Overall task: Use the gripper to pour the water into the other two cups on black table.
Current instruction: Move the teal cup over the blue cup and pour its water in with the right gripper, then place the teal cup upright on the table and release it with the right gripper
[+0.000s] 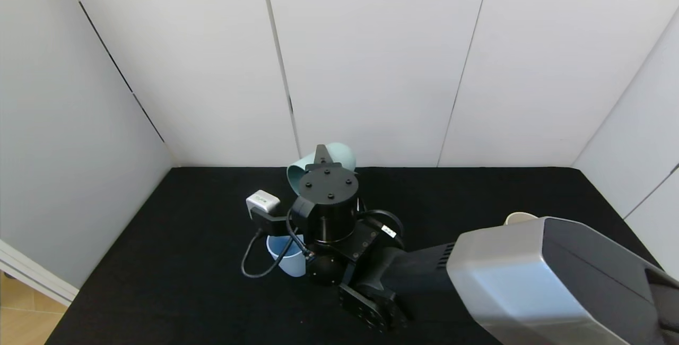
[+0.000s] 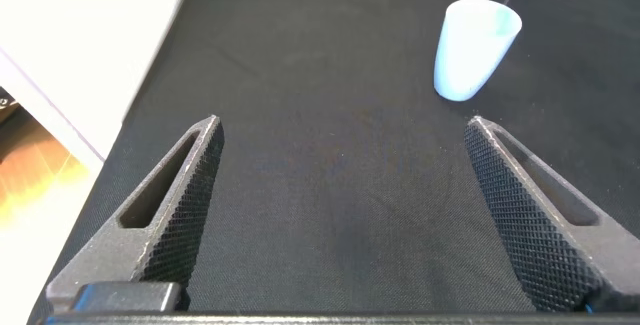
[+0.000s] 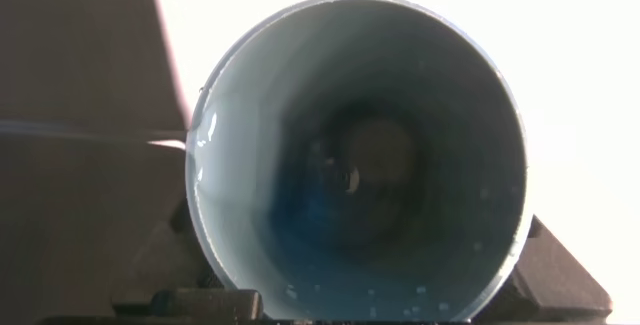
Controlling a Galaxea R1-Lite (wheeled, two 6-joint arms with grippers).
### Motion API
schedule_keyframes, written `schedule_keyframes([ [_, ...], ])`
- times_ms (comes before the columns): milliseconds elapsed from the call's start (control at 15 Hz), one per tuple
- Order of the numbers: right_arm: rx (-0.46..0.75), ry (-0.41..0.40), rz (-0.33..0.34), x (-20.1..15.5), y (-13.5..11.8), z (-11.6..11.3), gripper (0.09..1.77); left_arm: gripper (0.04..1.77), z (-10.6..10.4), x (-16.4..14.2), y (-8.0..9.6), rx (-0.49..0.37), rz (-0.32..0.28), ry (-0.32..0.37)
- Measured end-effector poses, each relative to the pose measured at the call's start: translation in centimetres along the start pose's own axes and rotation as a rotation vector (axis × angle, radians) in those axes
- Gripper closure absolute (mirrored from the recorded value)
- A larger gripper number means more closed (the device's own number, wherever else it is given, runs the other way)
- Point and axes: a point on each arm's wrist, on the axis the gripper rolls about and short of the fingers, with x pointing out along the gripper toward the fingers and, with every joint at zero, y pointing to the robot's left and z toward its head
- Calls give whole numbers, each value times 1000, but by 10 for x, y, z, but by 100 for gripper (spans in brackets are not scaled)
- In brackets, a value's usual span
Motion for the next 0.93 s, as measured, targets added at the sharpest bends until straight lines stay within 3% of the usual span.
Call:
schedule_keyframes([
  [200,77,5,70,-14,4,-17,65,9,0,0,0,0,0,0],
  [400,253,-1,170,-34,1,-40,65,9,0,0,0,0,0,0],
  [667,540,5,319,-65,-9,-76,65,9,0,0,0,0,0,0],
  [933,909,-47,541,-97,-10,-114,65,9,0,0,0,0,0,0],
])
